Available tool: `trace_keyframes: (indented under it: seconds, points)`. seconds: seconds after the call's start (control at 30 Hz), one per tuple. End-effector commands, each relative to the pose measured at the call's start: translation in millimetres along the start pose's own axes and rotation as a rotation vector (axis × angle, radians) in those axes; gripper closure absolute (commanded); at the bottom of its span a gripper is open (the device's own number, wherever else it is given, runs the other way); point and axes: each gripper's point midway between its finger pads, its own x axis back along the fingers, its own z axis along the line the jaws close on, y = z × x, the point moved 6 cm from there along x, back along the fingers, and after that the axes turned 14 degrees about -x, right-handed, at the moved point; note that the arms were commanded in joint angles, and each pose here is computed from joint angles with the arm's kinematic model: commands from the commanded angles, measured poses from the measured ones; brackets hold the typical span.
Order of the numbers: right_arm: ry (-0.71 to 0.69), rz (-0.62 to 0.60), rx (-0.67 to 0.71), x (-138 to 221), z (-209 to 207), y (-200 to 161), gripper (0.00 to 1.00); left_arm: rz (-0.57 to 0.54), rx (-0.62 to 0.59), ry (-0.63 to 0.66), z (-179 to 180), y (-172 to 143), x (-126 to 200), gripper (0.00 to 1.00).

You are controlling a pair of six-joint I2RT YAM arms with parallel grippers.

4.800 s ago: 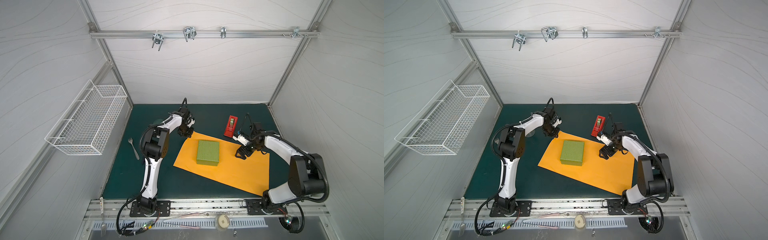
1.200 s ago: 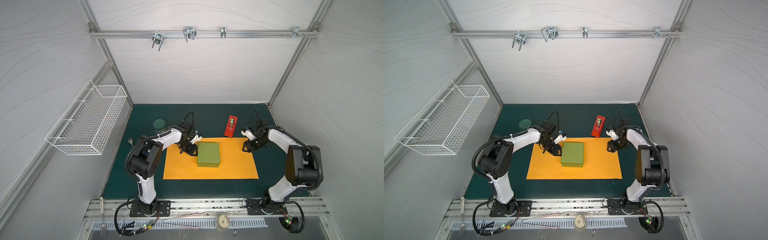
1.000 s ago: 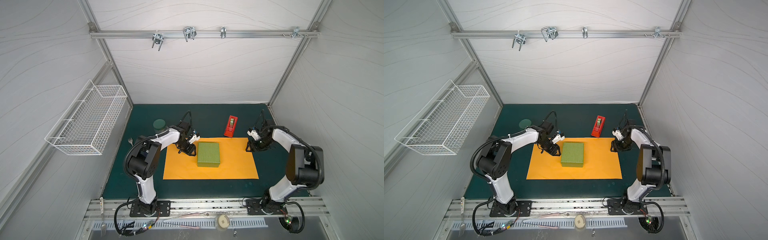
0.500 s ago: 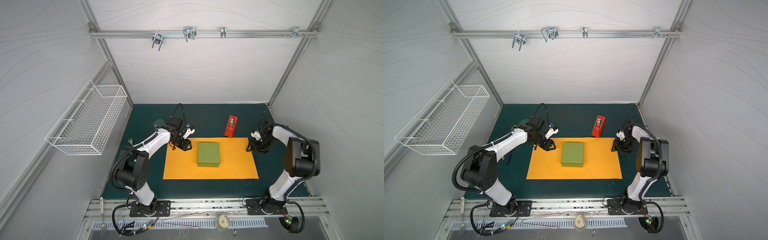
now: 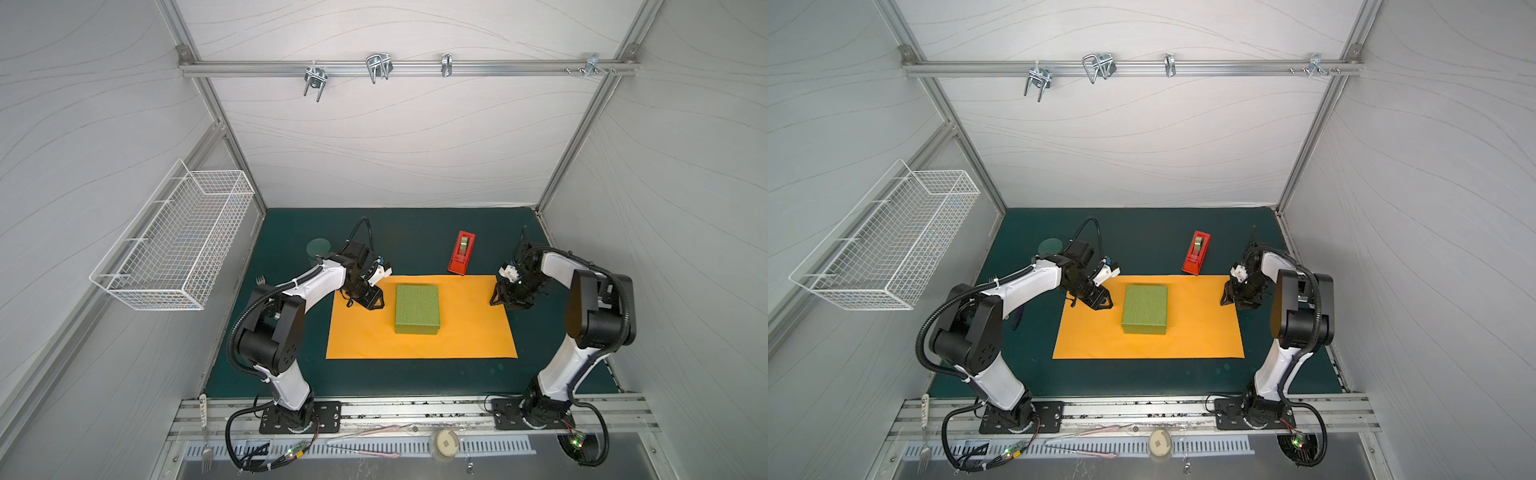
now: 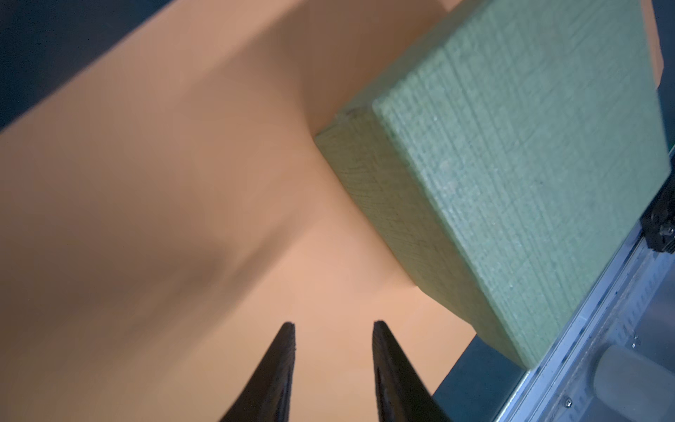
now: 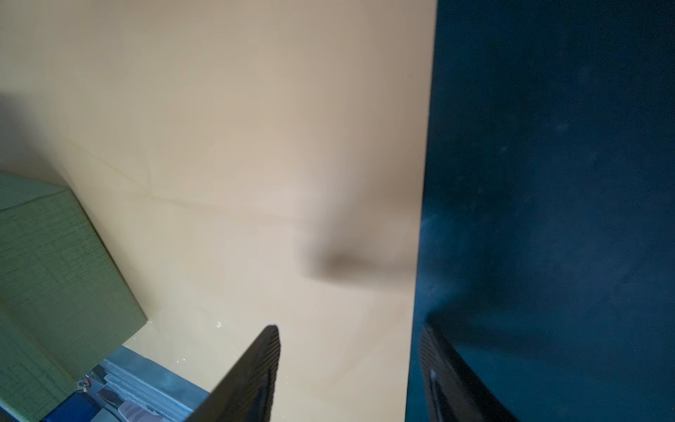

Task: Wrap a gift box in wrapping paper
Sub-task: Adjust the gift box on the wrapping paper.

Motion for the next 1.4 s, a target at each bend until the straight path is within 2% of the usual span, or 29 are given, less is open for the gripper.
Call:
trace_keyframes:
  seconds: [0.0,0.27,0.57,0.67,0.73,0.8,0.9,0.97,1.07,1.17,1.2,1.27,1.37]
  points:
    - [0.017,0.028,-0.011,-5,-1,-3,0.37,0.011,-0.046,-0.042,-10,0,-11,0.63]
    - [0.023,0.027,-0.013,-4,-2,-3,0.38,0.0,-0.028,-0.1,-18,6,-20,0.63]
    - [0.038,0.026,-0.004,-3,0,-2,0.39,-0.004,-0.034,-0.076,-18,4,-18,0.62]
    - [0.038,0.018,0.005,-1,1,-2,0.39,-0.009,-0.042,0.018,-8,2,-9,0.62]
    - [0.043,0.014,0.009,-1,2,-3,0.39,-0.064,-0.06,0.097,-1,2,8,0.6]
    - [0.046,0.015,0.015,-1,2,-3,0.39,-0.119,-0.128,0.183,-2,4,28,0.56]
    - [0.053,0.013,0.019,0,3,-2,0.39,-0.183,-0.302,0.284,-20,10,49,0.47]
    - [0.051,0.013,0.017,0,2,-2,0.39,-0.204,-0.452,0.333,-39,16,54,0.37]
    - [0.051,0.007,0.015,1,1,-2,0.39,-0.182,-0.683,0.373,-69,27,47,0.29]
    - [0.052,0.007,0.012,1,0,-2,0.39,-0.139,-0.849,0.385,-92,38,32,0.25]
    - [0.054,0.01,0.008,1,0,-3,0.39,-0.131,-0.883,0.385,-97,41,27,0.23]
    - [0.054,0.008,0.008,1,-1,-3,0.39,-0.106,-0.949,0.398,-105,50,16,0.08]
    - [0.062,0.01,0.035,1,-1,-3,0.39,-0.076,-1.01,0.417,-112,58,3,0.02]
